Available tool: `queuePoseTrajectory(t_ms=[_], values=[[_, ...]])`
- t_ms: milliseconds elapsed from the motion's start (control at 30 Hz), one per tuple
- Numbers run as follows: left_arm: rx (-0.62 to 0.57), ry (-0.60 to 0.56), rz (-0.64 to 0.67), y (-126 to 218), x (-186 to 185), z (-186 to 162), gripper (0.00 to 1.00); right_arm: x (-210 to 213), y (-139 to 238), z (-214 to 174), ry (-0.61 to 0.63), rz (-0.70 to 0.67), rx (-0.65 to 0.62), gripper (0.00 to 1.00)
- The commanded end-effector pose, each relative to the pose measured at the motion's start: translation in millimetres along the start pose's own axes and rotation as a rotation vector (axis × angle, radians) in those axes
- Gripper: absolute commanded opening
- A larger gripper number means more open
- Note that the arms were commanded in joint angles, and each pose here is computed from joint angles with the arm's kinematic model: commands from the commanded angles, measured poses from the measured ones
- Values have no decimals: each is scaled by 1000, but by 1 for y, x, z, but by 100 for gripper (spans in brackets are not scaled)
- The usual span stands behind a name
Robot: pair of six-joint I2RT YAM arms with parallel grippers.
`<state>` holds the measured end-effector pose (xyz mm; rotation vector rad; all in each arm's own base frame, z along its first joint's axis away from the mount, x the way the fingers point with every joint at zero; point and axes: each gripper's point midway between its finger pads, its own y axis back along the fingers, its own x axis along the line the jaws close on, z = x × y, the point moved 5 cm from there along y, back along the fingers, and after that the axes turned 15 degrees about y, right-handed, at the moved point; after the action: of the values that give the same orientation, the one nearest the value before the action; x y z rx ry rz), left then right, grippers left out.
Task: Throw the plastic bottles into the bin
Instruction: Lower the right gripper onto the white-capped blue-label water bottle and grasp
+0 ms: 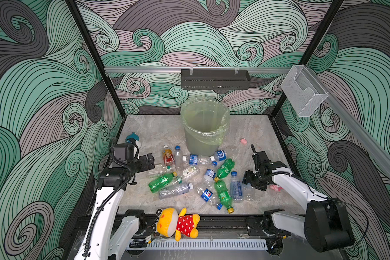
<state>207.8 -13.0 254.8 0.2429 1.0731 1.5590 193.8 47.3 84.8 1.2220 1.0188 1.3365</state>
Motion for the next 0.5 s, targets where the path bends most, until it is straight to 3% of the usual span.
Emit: queuePoseTrajectory(t_ms=[0, 467], values=[[-11, 24, -29, 3, -4, 1, 95, -8, -11, -2, -7, -57, 5, 69], [10, 43, -9, -17, -2, 1, 96, -13, -18, 12, 14, -119, -5, 66]])
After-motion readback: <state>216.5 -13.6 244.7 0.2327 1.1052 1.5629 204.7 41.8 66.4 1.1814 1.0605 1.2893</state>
